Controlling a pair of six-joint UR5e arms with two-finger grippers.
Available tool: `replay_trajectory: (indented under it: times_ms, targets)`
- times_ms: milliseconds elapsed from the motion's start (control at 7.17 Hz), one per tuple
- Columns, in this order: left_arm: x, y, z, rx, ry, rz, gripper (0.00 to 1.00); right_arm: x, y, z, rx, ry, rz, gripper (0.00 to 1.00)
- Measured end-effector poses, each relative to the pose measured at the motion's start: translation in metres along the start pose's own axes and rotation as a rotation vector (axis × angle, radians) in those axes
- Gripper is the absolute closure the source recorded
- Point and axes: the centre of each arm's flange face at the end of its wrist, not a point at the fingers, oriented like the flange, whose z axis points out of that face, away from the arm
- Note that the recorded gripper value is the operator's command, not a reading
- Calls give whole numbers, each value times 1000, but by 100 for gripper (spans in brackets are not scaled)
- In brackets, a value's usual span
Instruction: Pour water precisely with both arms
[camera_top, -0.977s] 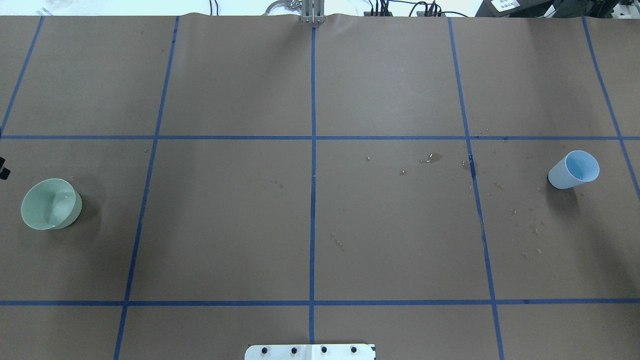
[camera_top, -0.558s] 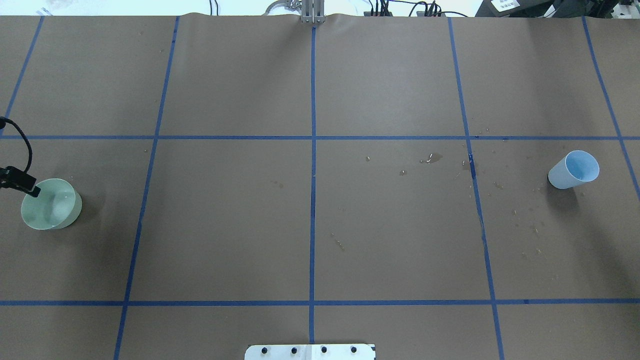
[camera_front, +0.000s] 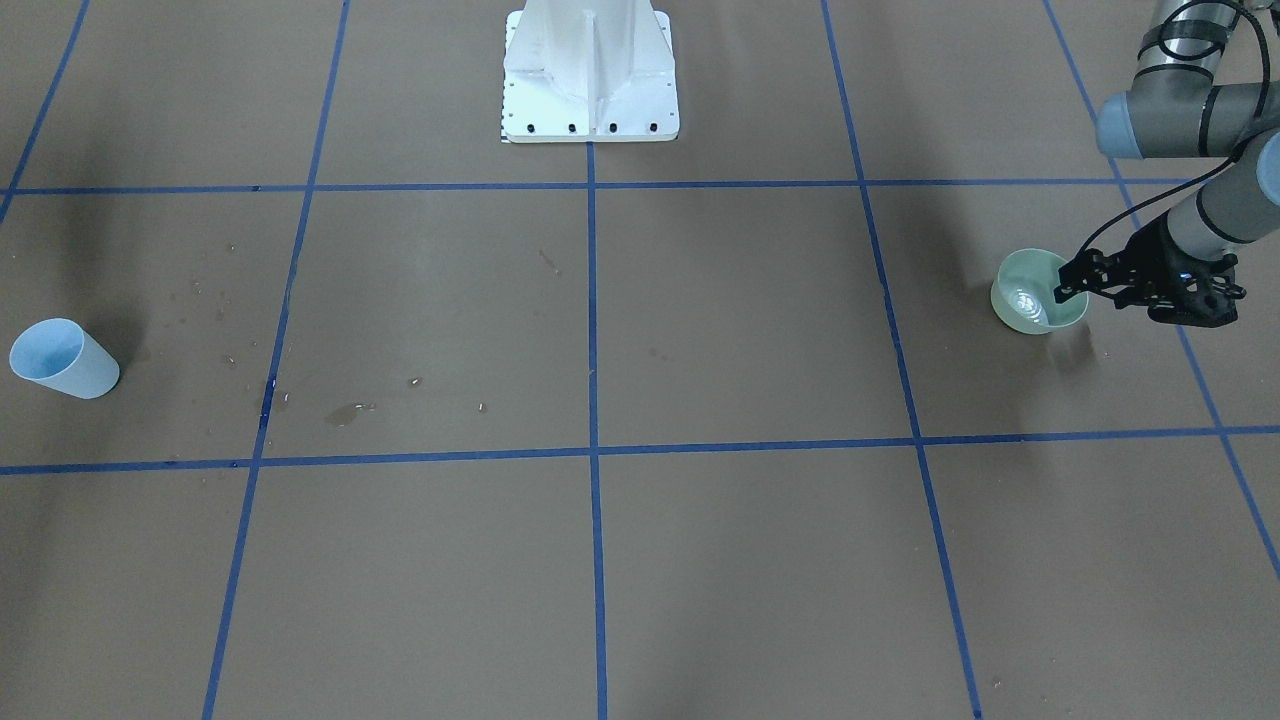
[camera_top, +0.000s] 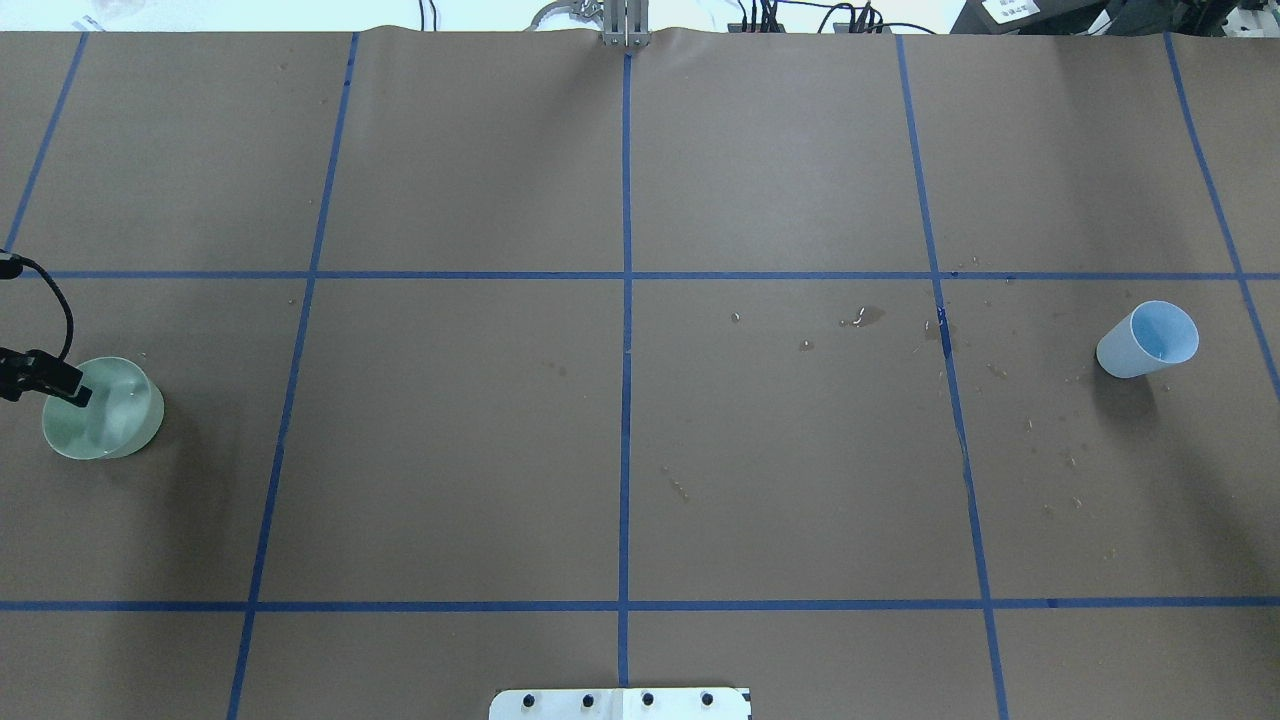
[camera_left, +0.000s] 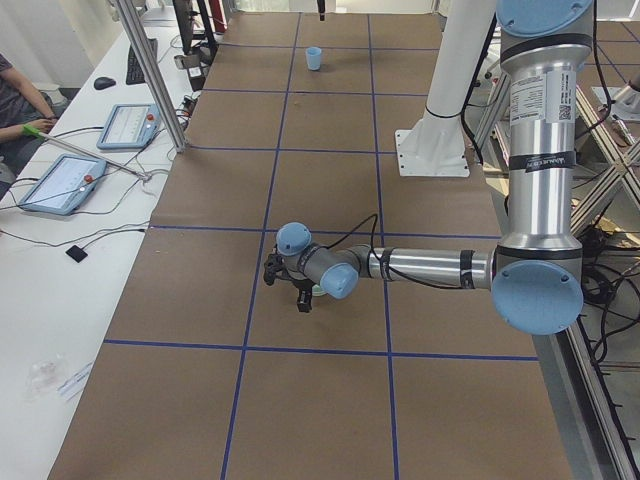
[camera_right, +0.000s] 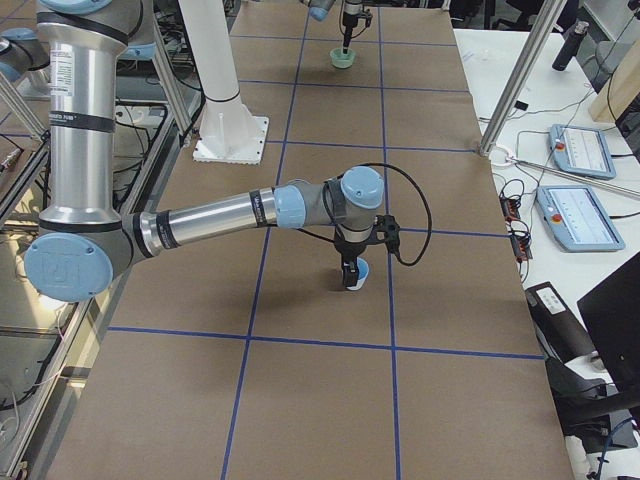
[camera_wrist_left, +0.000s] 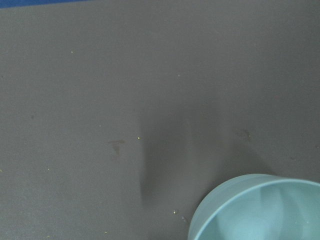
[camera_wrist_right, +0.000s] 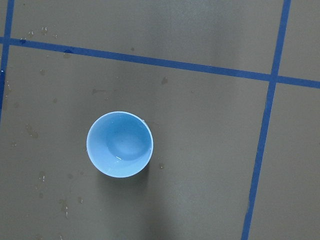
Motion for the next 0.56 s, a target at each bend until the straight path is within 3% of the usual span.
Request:
replay_trajectory:
  times_ms: [419,558]
  targets:
    - [4,-1,-1,-6,17,4,100,0,0,0,0,0,0,1]
    - [14,-2,-6,-15,50,5,100,-1,0,-1,1,0,-1,1]
